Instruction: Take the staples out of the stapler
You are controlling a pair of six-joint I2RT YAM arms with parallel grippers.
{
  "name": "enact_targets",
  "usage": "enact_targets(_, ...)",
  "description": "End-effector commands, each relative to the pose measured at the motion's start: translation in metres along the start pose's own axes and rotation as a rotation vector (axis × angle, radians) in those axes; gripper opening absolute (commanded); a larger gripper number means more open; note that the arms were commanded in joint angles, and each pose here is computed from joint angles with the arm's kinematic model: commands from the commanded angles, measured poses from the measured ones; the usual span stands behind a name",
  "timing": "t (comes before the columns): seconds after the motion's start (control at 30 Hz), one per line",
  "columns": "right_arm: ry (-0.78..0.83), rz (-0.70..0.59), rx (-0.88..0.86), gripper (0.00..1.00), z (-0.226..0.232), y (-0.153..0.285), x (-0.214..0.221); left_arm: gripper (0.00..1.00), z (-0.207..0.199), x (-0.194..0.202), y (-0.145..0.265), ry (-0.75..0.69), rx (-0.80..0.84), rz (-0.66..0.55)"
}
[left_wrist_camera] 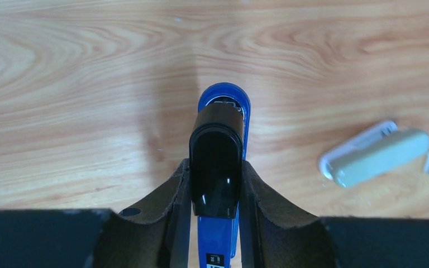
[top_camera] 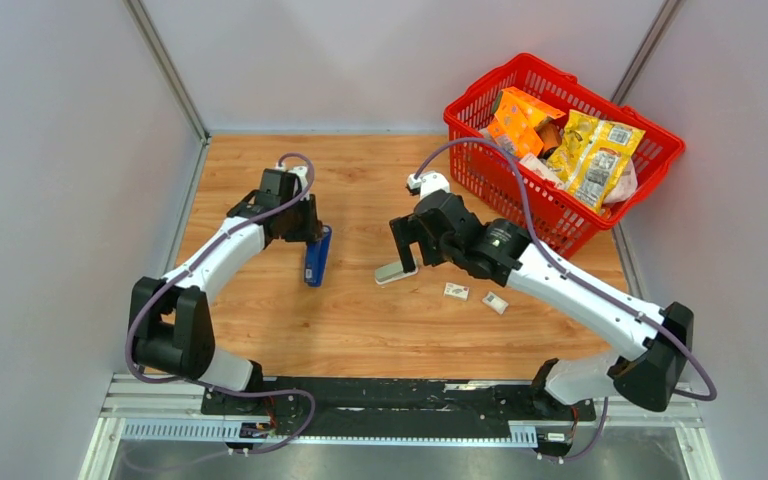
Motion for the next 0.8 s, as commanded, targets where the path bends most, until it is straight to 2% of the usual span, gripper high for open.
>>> enact_targets(0.0,0.037,-0.052,-0.136,1.00,0.000,0.028,-0.004,0.00,-0.040,-0.023,0.041,-0.132,0.190,-0.100)
enact_targets(0.27,0.092,-0.132,-0.392,1.00,-0.003,0.070,0.003,0.00,-0.080,-0.010,0.091,-0.323,0.462,-0.141)
enact_targets(0.33,0.104,-0.150,-0.406,1.00,-0.005,0.075,0.005,0.00,-0.084,-0.007,0.101,-0.342,0.526,-0.164)
enact_targets(0.43,0.138,-0.126,-0.416,1.00,-0.008,0.077,0.009,0.00,-0.092,-0.001,0.112,-0.368,0.631,-0.175)
enact_targets(0.77,0.237,-0.065,-0.658,1.00,0.014,0.088,0.008,0.00,-0.112,0.021,0.142,-0.487,0.870,-0.201)
Point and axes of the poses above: each gripper's point midway between its finger pads, its own y axis back along the fingers, its own z axis along the line the jaws close on, x = y × z, the point moved 9 cm from there along y, back along the fingers, and after that the axes turned 8 degrees about -y, right-handed, at the moved point
